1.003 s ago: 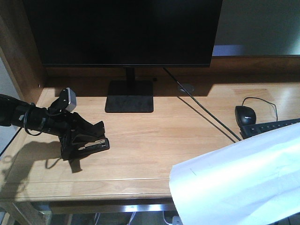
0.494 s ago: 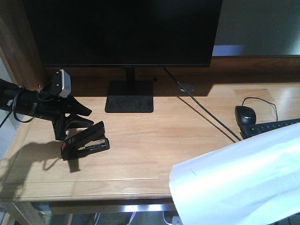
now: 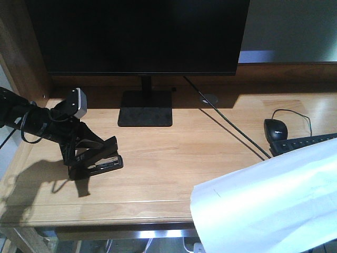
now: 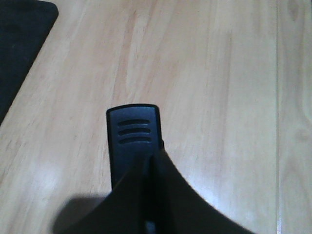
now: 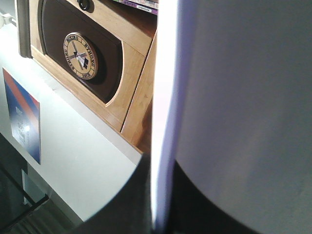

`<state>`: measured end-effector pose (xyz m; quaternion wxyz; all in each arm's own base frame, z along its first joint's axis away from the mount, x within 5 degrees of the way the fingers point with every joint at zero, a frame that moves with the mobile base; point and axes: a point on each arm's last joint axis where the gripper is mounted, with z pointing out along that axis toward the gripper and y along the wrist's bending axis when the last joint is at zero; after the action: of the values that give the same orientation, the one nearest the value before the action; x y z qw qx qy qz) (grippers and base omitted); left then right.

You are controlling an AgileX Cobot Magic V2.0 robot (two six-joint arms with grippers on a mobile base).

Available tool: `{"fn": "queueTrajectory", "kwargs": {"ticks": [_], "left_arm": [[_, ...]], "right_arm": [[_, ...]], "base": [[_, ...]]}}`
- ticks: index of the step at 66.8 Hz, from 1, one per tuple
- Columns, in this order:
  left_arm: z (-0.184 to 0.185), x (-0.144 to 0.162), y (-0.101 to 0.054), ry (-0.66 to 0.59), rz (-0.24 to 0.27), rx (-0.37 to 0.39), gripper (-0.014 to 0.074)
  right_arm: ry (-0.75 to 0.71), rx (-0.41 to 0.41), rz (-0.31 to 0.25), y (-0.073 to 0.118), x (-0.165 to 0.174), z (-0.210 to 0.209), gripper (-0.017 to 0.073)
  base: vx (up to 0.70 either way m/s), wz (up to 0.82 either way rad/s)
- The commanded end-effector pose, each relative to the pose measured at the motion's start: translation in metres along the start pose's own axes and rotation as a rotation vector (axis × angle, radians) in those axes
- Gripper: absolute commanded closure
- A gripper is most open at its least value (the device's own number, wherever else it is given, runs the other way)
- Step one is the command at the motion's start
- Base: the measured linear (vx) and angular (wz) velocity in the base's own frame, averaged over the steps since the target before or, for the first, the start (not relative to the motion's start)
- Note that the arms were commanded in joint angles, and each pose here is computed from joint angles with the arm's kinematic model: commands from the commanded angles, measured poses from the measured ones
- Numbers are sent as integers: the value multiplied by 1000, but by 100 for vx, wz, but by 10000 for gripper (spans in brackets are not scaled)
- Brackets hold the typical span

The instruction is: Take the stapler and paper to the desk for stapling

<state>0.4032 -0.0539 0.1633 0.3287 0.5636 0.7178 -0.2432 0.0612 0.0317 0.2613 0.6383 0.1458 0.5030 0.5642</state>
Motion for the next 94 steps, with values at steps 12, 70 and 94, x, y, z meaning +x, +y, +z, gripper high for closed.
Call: {"fn": "queueTrajectory", "kwargs": {"ticks": [12, 70, 94], "left_arm": [[-16, -25, 3, -54, 32, -70, 601], [-16, -25, 3, -54, 32, -69, 601], [-16, -25, 3, -54, 32, -69, 601]], "right_arm": [[-22, -80, -12, 12, -5, 4, 561], [-22, -79, -12, 12, -5, 4, 561], [-23, -80, -12, 12, -5, 4, 561]], "base": [[0, 0], [0, 0], [0, 0]]}}
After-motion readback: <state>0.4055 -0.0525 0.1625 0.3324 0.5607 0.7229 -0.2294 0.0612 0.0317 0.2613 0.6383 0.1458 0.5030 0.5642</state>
